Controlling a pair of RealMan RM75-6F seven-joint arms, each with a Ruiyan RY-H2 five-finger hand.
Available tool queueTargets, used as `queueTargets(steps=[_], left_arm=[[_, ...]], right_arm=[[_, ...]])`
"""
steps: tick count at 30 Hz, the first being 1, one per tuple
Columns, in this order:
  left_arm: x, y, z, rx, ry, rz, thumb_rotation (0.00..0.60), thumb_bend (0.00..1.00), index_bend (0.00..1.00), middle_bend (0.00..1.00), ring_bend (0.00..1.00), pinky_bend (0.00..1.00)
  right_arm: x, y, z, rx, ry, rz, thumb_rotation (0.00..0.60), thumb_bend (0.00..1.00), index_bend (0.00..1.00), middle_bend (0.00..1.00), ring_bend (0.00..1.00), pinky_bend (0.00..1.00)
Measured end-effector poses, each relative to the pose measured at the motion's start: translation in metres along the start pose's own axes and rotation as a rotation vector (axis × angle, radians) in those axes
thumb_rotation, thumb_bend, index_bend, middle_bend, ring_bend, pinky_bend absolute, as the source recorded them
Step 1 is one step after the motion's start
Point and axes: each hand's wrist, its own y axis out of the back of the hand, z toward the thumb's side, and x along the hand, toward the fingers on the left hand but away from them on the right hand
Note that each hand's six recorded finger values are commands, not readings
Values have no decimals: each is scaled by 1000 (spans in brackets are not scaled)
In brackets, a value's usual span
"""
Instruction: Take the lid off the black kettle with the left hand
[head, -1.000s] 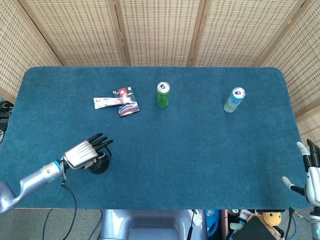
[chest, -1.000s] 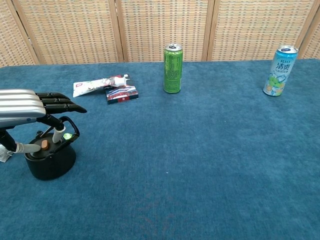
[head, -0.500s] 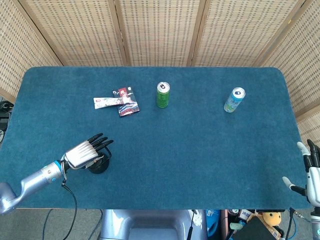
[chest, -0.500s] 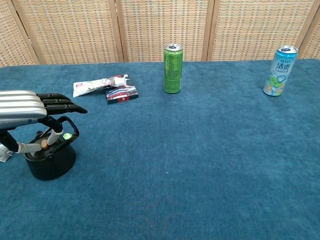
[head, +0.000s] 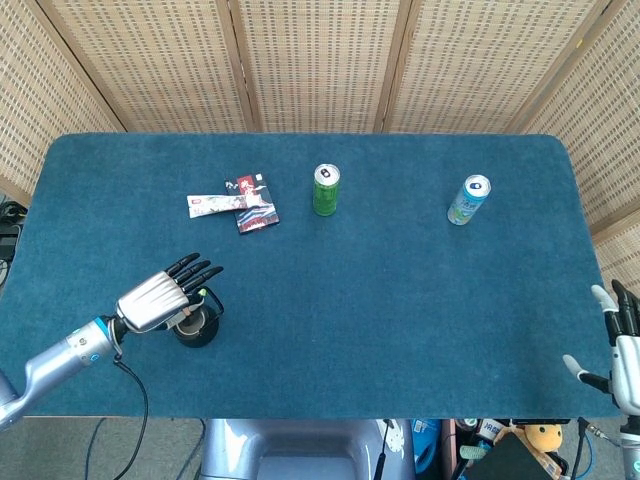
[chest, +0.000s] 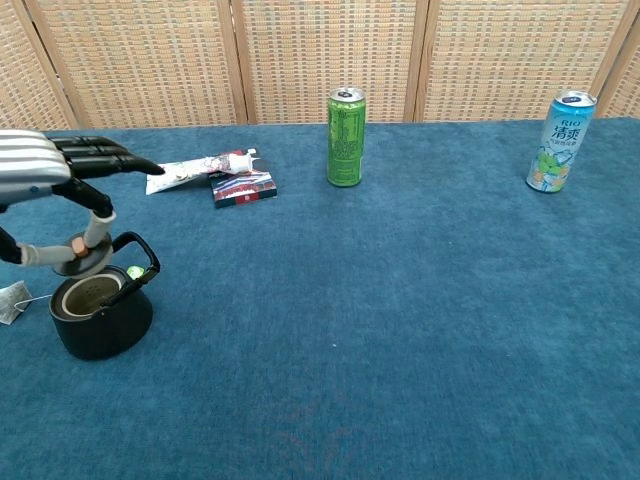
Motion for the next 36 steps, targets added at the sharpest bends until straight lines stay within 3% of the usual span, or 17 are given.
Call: queueTargets(steps=[6, 14, 18, 23, 24, 26, 28, 31, 36], left_arm=[[-31, -6, -5, -40, 68, -20, 600, 413, 636, 0, 0, 0], [-91, -55, -8, -126, 219, -80, 600, 413, 636, 0, 0, 0], [-100, -74, -7, -170, 265, -88, 600, 412, 636, 0, 0, 0], [-92, -88, -6, -228, 299, -105, 600, 413, 636, 0, 0, 0], [-89, -90, -6, -233, 303, -106, 600, 413, 617, 0, 0, 0], [-85, -93, -7, -233, 313, -110, 600, 369, 486, 0, 0, 0], [-85, -95, -7, -232, 319, -122, 600, 264, 227, 0, 0, 0], [-86, -96, -7, -232, 334, -156, 600, 209, 15, 0, 0, 0], [-89, -72, -5, -259, 362, -108, 600, 205, 0, 0, 0, 0]], right_arm=[[2, 1, 1, -7, 7, 1, 600, 0, 0, 0, 0, 0], [5, 3, 4, -23, 21, 3, 600, 0, 0, 0, 0, 0], [6, 3, 6, -27, 29, 6, 600, 0, 0, 0, 0, 0], [6, 3, 6, -30, 31, 9, 600, 0, 0, 0, 0, 0], [6, 3, 6, -30, 31, 9, 600, 0, 0, 0, 0, 0], [6, 3, 5, -31, 29, 9, 600, 0, 0, 0, 0, 0], [5, 4, 4, -32, 26, 6, 600, 0, 0, 0, 0, 0], [5, 4, 4, -33, 25, 6, 600, 0, 0, 0, 0, 0], [6, 5, 4, -29, 26, 2, 600, 0, 0, 0, 0, 0]])
